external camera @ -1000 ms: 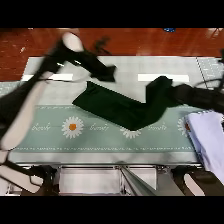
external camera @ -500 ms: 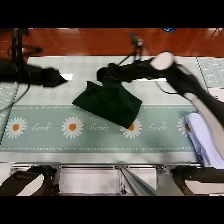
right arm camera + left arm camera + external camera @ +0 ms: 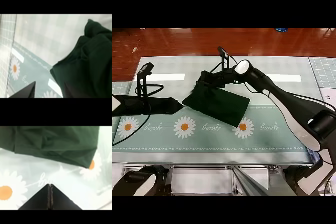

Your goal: Fold the shirts.

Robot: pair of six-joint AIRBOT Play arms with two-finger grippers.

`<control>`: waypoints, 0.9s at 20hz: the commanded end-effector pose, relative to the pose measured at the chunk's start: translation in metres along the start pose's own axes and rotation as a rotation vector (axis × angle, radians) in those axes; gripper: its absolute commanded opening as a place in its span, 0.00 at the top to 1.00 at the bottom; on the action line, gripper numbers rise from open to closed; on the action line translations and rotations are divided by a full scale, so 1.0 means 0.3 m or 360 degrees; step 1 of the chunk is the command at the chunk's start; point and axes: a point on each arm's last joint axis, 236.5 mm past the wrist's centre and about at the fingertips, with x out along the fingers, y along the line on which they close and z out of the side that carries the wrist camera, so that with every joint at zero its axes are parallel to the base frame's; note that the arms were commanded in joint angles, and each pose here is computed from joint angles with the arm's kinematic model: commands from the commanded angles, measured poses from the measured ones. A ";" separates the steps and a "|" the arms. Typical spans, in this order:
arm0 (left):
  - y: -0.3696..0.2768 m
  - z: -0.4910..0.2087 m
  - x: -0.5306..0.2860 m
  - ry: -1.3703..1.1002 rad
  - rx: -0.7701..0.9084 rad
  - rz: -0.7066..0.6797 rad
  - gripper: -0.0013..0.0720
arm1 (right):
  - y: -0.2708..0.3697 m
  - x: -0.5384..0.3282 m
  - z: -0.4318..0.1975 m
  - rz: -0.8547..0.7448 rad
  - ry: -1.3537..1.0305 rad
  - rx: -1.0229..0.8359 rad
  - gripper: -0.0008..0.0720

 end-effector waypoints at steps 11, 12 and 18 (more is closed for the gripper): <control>0.201 0.349 -0.373 -0.0645 -0.0208 0.0232 0.95 | -0.499 -1.106 -0.172 -0.1308 -0.0402 0.0220 0.43; 0.184 0.323 -0.331 -0.0591 -0.0195 0.0204 0.96 | -0.528 -1.055 -0.234 -0.1203 -0.0485 0.0340 0.43; 0.106 0.135 -0.099 -0.0275 -0.0140 0.0078 0.96 | -0.616 -0.670 -0.459 -0.0669 -0.0373 0.0815 0.43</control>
